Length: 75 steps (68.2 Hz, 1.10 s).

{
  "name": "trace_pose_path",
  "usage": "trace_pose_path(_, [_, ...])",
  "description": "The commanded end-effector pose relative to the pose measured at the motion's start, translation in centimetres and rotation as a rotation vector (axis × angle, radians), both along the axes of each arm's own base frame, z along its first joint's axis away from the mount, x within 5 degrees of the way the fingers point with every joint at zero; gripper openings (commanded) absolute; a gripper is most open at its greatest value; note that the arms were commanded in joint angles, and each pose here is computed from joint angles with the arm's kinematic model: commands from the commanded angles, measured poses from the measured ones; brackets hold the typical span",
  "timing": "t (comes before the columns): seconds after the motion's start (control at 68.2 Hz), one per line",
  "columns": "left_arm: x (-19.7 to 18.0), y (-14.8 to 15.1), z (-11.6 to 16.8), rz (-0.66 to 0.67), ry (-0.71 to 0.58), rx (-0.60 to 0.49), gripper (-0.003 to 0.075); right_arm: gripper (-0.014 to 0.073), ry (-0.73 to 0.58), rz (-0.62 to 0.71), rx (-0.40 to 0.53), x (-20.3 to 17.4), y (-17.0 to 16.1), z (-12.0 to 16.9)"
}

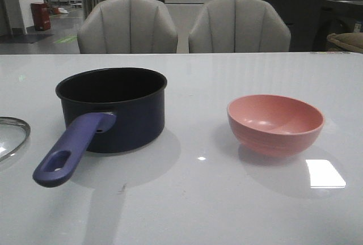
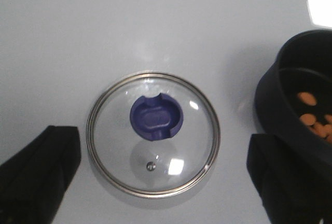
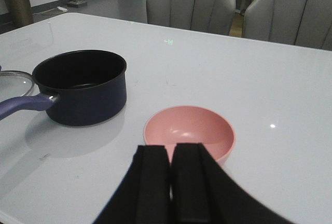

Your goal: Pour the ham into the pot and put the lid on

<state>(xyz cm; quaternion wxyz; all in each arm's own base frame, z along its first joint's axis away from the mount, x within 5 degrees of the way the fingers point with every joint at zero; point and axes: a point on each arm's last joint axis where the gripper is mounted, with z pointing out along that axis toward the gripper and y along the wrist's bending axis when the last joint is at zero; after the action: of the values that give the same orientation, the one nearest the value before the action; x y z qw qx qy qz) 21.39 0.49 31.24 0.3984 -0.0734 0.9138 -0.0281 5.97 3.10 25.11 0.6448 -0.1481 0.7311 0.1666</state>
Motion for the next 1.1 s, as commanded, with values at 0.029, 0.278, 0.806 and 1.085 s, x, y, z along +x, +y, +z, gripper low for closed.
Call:
trace_pose_path(0.029, [3.7, 0.3, -0.4, 0.019, 0.096, -0.025, 0.0664, 0.0162, -0.076, -0.021, 0.036, 0.1, -0.2, 1.5])
trace_pose_path(0.278, [8.8, 0.5, -2.5, 0.007, 0.315, -0.02, 0.0592, 0.0162, -0.076, -0.021, 0.036, 0.1, -0.2, 1.5])
trace_pose_path(0.806, [14.8, 0.9, -7.0, 0.0, 0.582, -0.004, 0.0668, 0.0162, -0.076, -0.021, 0.036, 0.1, -0.2, 1.5])
trace_pose_path(1.085, [15.9, 0.8, -9.2, 0.006, 0.629, -0.046, 0.0657, 0.0162, -0.076, -0.021, 0.036, 0.1, -0.2, 1.5])
